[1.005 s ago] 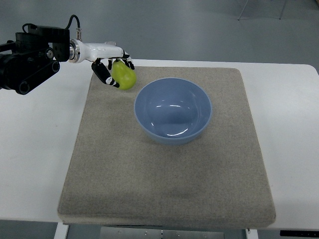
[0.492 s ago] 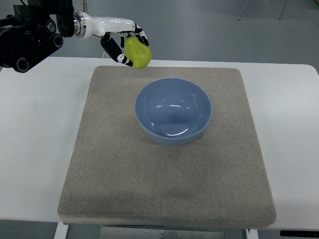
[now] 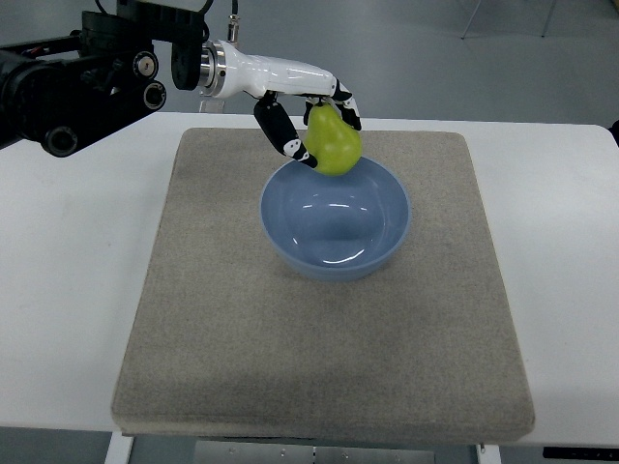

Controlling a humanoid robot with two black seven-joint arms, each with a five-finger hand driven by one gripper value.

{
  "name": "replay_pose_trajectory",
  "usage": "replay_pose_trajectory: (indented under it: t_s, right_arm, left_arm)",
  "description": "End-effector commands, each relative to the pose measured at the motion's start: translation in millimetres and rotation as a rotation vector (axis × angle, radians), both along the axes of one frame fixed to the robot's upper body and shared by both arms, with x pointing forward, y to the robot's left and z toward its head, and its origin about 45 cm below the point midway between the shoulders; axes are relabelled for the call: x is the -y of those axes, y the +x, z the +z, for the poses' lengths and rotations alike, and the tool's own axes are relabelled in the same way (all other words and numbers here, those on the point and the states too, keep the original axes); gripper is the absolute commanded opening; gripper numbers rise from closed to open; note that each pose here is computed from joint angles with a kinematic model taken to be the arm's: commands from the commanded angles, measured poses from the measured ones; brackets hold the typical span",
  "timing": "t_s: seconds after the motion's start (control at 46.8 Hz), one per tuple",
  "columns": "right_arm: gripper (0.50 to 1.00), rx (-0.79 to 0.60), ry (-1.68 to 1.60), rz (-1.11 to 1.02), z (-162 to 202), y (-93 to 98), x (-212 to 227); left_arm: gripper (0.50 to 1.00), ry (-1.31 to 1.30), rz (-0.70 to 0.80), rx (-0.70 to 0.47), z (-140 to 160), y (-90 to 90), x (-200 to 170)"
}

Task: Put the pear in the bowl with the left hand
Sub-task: 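Carry the pear over the light blue bowl and lower it inside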

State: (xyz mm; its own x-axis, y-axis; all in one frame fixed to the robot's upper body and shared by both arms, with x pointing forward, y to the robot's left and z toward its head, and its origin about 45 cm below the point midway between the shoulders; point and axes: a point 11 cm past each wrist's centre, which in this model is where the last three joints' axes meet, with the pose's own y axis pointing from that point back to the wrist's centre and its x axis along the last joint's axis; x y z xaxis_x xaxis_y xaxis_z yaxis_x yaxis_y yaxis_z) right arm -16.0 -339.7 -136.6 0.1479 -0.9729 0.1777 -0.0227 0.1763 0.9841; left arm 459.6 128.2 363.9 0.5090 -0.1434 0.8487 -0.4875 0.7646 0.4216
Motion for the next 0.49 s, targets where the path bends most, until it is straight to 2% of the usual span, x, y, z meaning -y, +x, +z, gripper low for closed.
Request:
replay_pose_trajectory:
  t_s: [0.0,0.128,0.47]
  right_arm:
    - [0.924,0.0,0.0,0.0,0,0.0,0]
    - [0.924,0.0,0.0,0.0,0,0.0,0]
    - [0.924,0.001,0.001,0.0,0,0.1,0]
  left_arm:
    - [0.5,0.003,-0.009,-0.003,-1,-1.3,3]
    - [0.5,0.008,-0.052,-0.019,-10,-7.1,25]
    - [0.5,0.048,-0.057,-0.017,-27,-6.5,31]
